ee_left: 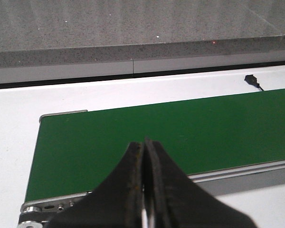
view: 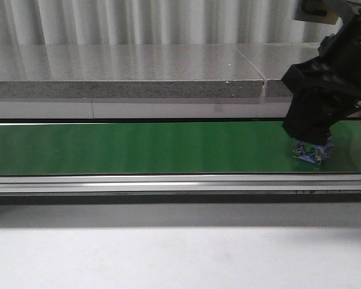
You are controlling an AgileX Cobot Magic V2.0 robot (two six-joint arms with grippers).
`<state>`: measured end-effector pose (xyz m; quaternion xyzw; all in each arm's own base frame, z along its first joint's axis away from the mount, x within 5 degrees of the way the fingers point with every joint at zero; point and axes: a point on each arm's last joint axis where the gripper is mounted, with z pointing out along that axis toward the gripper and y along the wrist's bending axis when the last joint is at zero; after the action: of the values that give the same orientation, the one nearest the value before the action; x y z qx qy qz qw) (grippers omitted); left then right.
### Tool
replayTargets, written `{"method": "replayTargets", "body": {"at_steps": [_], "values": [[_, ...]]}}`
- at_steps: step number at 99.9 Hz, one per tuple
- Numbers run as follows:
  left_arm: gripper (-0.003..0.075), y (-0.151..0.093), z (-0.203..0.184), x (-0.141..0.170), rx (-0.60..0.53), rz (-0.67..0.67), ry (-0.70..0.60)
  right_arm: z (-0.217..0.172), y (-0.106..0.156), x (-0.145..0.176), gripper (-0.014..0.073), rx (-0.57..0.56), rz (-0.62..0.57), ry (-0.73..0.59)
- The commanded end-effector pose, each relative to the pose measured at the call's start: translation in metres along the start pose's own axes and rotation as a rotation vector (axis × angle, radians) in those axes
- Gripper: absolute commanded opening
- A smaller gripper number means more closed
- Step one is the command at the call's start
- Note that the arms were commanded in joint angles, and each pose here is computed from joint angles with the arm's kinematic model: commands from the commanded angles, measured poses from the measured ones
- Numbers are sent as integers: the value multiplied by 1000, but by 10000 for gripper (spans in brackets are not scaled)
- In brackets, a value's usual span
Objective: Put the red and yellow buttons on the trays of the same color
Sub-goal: 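Grasp the yellow button and lower it into the yellow tray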
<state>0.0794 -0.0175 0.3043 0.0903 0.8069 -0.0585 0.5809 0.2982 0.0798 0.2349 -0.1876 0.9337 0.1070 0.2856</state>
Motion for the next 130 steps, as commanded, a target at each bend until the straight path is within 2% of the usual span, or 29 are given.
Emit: {"method": "replayTargets", "body": {"at_steps": [1, 18, 27, 47, 57, 68, 80, 92, 111, 130], "values": [[-21, 0, -3, -14, 2, -8, -91, -24, -2, -14, 67, 19, 35, -101], [-21, 0, -3, -14, 2, -8, -91, -56, -16, -12, 67, 54, 92, -153], [-21, 0, -3, -14, 2, -8, -91, -80, -33, -9, 67, 111, 171, -213], [-21, 0, -3, -14, 2, -8, -91, -145, -91, 16, 67, 338, 437, -369], [-21, 0, -3, -14, 2, -8, -91, -166, -121, 36, 67, 454, 550, -398], [-21, 0, -3, -14, 2, -8, -91, -187, -153, 66, 67, 579, 796, -458], [-21, 0, -3, -14, 2, -8, -91, -200, -171, 90, 67, 691, 960, -556], [-21, 0, -3, -14, 2, -8, -91, -206, -179, 101, 67, 749, 1007, -599], [-21, 0, -3, -14, 2, -8, -91, -218, -189, 112, 66, 846, 1011, -632], [-21, 0, -3, -14, 2, -8, -91, -218, -203, 135, 66, 876, 1095, -562]]}}
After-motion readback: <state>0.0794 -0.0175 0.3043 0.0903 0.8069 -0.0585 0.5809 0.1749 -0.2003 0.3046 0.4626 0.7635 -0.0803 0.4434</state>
